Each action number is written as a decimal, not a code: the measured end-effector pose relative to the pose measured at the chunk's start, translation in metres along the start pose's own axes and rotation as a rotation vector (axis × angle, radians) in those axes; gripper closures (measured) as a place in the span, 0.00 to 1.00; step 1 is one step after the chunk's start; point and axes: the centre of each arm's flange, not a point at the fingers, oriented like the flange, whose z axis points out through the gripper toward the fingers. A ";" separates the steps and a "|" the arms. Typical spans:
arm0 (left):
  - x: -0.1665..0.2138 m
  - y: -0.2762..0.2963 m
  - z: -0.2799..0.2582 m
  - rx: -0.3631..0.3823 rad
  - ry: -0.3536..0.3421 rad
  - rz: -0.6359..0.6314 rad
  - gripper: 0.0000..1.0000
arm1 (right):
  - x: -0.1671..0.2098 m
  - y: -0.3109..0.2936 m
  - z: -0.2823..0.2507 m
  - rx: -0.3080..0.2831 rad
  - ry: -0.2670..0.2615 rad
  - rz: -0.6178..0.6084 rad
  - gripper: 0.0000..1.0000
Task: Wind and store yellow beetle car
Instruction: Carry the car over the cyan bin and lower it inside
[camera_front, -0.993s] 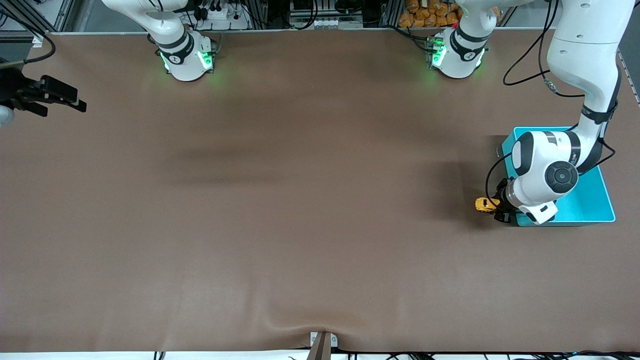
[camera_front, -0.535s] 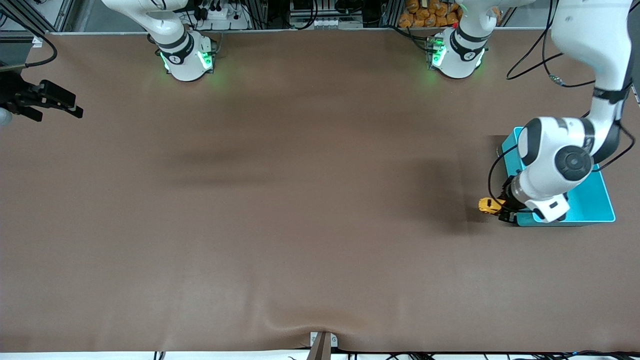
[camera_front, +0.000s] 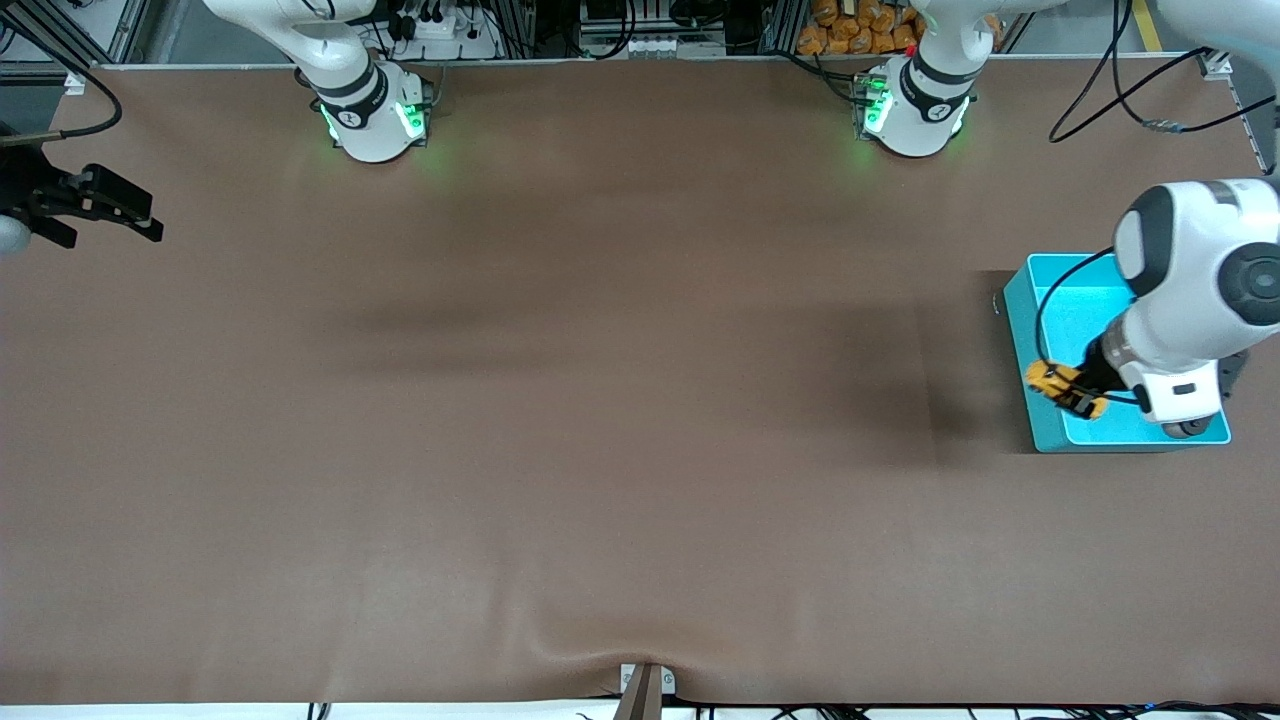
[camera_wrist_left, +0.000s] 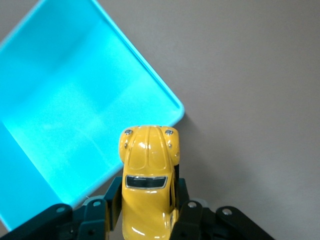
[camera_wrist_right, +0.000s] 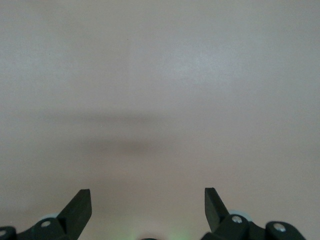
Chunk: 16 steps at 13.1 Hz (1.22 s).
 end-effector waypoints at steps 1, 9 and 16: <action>0.012 -0.016 0.006 0.007 -0.009 0.091 0.54 | 0.000 0.000 0.000 -0.001 0.004 -0.001 0.00; 0.053 -0.088 0.073 0.012 -0.072 0.422 0.54 | 0.002 0.002 -0.002 -0.002 0.020 0.001 0.00; 0.049 -0.097 0.142 0.103 -0.107 0.499 0.54 | 0.002 0.002 -0.002 -0.002 0.022 0.001 0.00</action>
